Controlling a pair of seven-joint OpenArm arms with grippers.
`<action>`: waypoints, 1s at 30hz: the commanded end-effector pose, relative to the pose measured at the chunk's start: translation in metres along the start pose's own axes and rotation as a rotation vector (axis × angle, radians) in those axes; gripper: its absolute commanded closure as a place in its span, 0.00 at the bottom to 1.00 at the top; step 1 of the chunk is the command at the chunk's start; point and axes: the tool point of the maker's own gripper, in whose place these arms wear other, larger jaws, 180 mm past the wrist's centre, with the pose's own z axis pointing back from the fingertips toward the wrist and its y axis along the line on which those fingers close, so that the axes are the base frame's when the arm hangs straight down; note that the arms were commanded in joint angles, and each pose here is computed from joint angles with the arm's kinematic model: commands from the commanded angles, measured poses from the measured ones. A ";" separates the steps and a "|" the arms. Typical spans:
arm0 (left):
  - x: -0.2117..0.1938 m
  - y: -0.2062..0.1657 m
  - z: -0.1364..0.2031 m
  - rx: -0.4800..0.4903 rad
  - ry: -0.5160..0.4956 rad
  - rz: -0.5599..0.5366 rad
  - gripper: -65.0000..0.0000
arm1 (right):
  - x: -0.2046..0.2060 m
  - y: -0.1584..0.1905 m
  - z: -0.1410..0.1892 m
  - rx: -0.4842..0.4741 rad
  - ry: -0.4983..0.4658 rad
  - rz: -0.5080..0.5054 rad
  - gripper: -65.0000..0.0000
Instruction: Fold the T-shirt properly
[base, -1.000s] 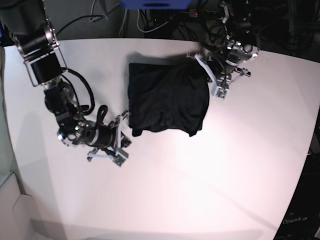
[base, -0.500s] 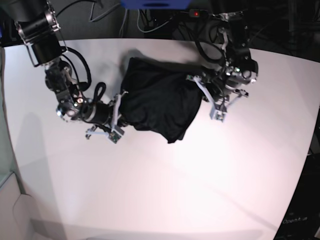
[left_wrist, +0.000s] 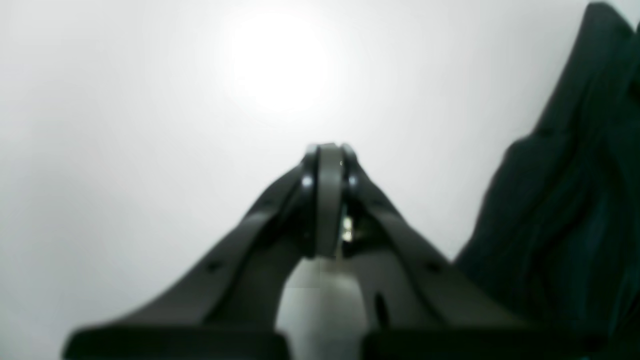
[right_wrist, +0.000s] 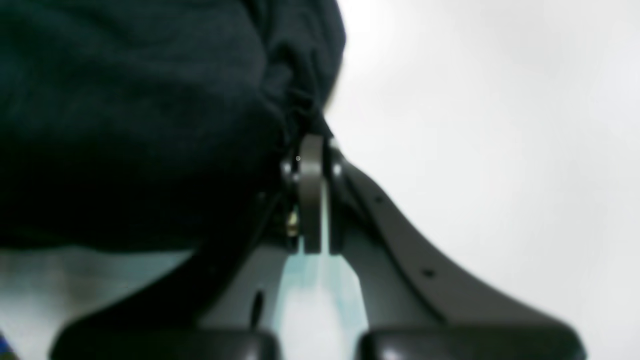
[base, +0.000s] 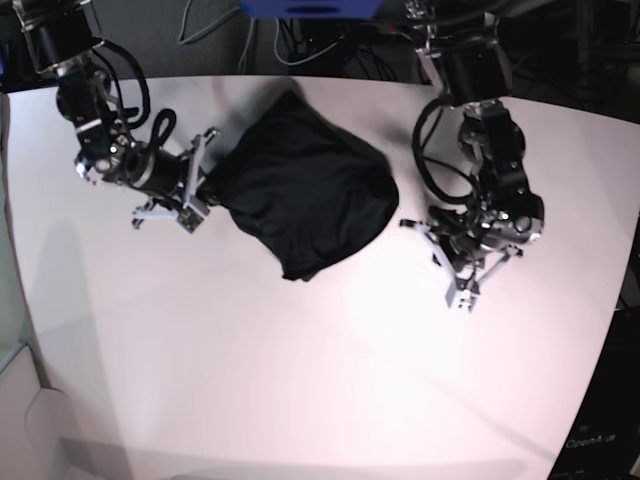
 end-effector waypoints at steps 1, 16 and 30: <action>0.012 0.011 0.009 0.038 -0.029 -0.010 1.00 | -0.013 -0.001 0.006 -0.007 0.058 0.029 1.00; -0.079 -0.023 0.033 -0.022 0.168 0.024 1.00 | -0.014 0.038 0.007 0.047 0.035 -0.005 1.00; -0.037 -0.073 -0.004 -0.196 0.056 0.081 1.00 | -0.020 0.100 0.011 0.131 0.015 -0.084 1.00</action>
